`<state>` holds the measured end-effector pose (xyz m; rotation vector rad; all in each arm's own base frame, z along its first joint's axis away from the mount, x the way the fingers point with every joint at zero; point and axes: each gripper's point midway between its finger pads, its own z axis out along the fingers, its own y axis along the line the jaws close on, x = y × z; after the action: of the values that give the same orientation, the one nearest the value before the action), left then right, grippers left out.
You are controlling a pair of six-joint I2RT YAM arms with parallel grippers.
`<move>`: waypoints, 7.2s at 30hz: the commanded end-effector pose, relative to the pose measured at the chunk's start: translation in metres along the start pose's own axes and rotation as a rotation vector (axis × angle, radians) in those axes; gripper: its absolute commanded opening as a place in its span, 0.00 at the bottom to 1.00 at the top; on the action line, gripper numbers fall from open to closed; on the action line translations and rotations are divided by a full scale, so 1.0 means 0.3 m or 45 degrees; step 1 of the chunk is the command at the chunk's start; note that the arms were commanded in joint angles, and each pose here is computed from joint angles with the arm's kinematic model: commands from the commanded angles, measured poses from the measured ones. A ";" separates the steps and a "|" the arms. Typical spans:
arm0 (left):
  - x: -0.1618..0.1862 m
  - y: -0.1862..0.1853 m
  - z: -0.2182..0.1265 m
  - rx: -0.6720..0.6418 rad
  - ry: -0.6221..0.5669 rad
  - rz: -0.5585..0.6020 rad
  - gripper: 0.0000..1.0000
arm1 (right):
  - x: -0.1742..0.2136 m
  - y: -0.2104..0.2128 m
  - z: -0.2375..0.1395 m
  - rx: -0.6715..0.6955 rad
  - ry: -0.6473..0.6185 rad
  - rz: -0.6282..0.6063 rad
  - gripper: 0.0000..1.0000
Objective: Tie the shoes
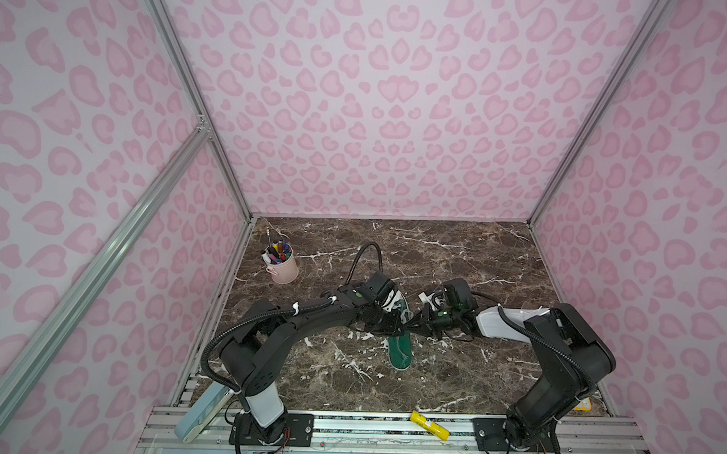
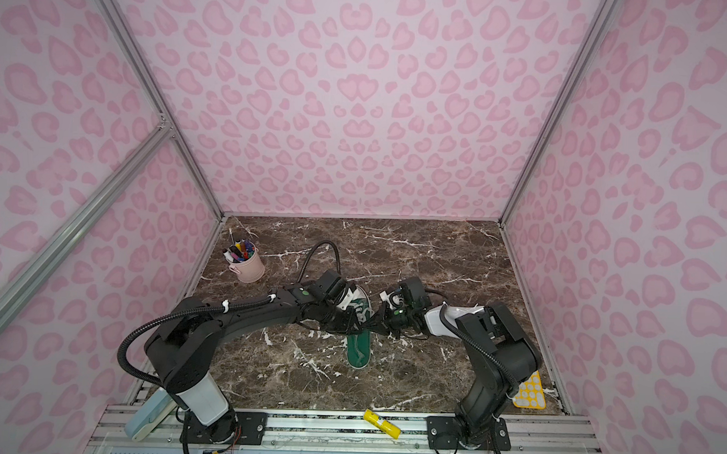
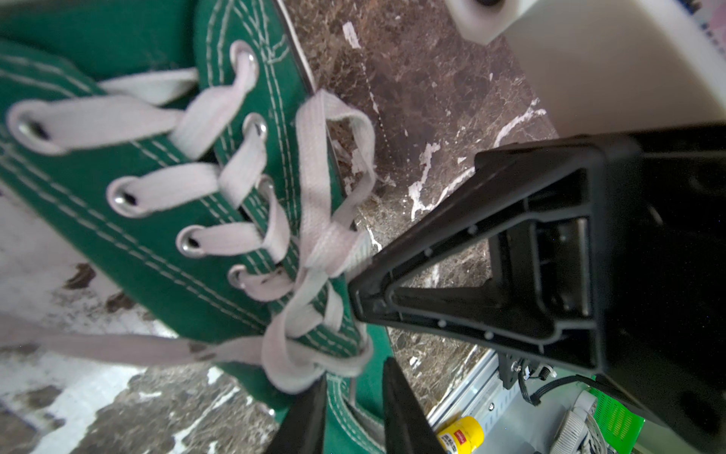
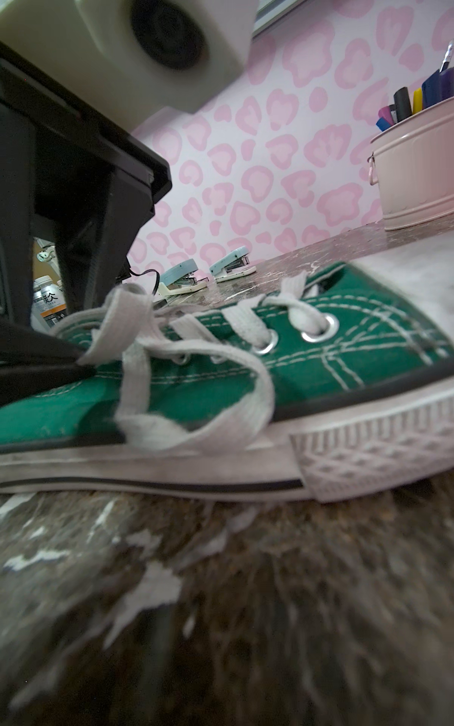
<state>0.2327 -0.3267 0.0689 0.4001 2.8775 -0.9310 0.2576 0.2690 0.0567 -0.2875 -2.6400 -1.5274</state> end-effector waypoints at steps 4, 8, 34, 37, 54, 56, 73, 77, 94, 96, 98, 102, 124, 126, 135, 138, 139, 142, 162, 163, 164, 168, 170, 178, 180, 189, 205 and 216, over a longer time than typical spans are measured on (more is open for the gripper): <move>0.006 -0.019 -0.013 0.031 -0.004 0.011 0.31 | 0.011 -0.012 0.002 -0.007 0.015 0.009 0.03; 0.019 -0.020 -0.008 0.033 0.013 0.012 0.31 | 0.012 -0.013 0.002 -0.008 0.015 0.010 0.03; 0.019 -0.011 0.007 0.006 0.033 -0.001 0.15 | 0.008 -0.001 -0.001 -0.014 0.012 0.000 0.03; 0.020 -0.010 0.008 0.005 0.035 -0.001 0.12 | 0.010 -0.002 -0.001 -0.013 0.013 0.002 0.03; 0.050 0.013 -0.031 -0.048 0.041 0.001 0.03 | -0.026 0.027 -0.072 -0.064 -0.067 0.007 0.22; 0.065 0.021 -0.044 -0.062 0.048 -0.002 0.03 | -0.028 0.026 -0.090 -0.057 -0.075 0.004 0.24; -0.192 -0.182 -0.478 -0.028 -0.292 0.160 0.03 | -0.064 0.216 -0.368 0.210 -0.617 -0.772 0.31; -0.276 -0.231 -0.490 0.028 -0.313 0.212 0.03 | -0.026 0.309 -0.392 0.209 -0.744 -1.068 0.34; -0.326 -0.250 -0.454 0.079 -0.306 0.227 0.03 | -0.062 0.434 -0.207 0.046 -0.579 -1.271 0.31; -0.327 -0.254 -0.459 0.080 -0.310 0.229 0.03 | -0.070 0.439 -0.185 0.036 -0.565 -1.268 0.31; -0.326 -0.255 -0.466 0.084 -0.313 0.228 0.03 | -0.084 0.440 -0.168 0.034 -0.558 -1.263 0.29; -0.318 -0.250 -0.469 0.079 -0.308 0.221 0.03 | -0.105 0.438 -0.143 0.027 -0.545 -1.251 0.25; -0.292 -0.049 -0.494 -0.097 -0.352 0.068 0.50 | -0.095 0.381 -0.164 0.079 -0.577 -1.204 0.02; -0.272 0.030 -0.486 -0.171 -0.326 0.021 0.52 | -0.090 0.368 -0.182 0.094 -0.592 -1.195 0.02; -0.127 0.394 -0.341 -0.661 -0.064 -0.046 0.48 | -0.093 0.324 -0.281 0.146 -0.670 -1.154 0.03; -0.132 0.401 -0.286 -0.624 -0.028 -0.041 0.48 | -0.092 0.326 -0.284 0.148 -0.666 -1.154 0.03; -0.136 0.396 -0.268 -0.601 -0.019 -0.041 0.48 | -0.089 0.327 -0.281 0.144 -0.660 -1.155 0.03; -0.146 0.384 -0.222 -0.543 0.004 -0.045 0.49 | -0.094 0.326 -0.276 0.143 -0.655 -1.144 0.03; -0.122 0.453 -0.077 -0.628 0.122 -0.006 0.43 | -0.097 0.319 -0.272 0.160 -0.638 -1.142 0.03; -0.122 0.457 -0.072 -0.633 0.123 -0.012 0.42 | -0.097 0.318 -0.272 0.162 -0.637 -1.142 0.03; -0.119 0.461 -0.065 -0.635 0.129 -0.018 0.41 | -0.097 0.313 -0.272 0.165 -0.635 -1.138 0.02; -0.117 0.473 -0.042 -0.647 0.148 -0.051 0.32 | -0.094 0.306 -0.268 0.168 -0.627 -1.135 0.03; -0.117 0.466 -0.036 -0.640 0.151 -0.049 0.27 | -0.094 0.305 -0.271 0.168 -0.630 -1.133 0.03; -0.130 0.438 -0.066 -0.633 0.109 -0.032 0.08 | -0.091 0.300 -0.273 0.174 -0.631 -1.132 0.03; -0.135 0.430 -0.084 -0.635 0.089 -0.029 0.05 | -0.092 0.300 -0.273 0.173 -0.633 -1.131 0.03; -0.151 0.381 -0.133 -0.610 0.020 -0.033 0.31 | -0.092 0.300 -0.273 0.171 -0.636 -1.131 0.02; -0.159 0.447 -0.070 -0.691 0.064 -0.066 0.42 | -0.092 0.290 -0.273 0.177 -0.629 -1.123 0.03; -0.163 0.458 -0.086 -0.736 0.048 -0.059 0.10 | -0.093 0.285 -0.279 0.181 -0.639 -1.115 0.02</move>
<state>0.3162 -0.2181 0.0169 0.3046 3.0230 -0.0901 0.3005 0.2358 0.1678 0.6841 -3.5129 -1.5637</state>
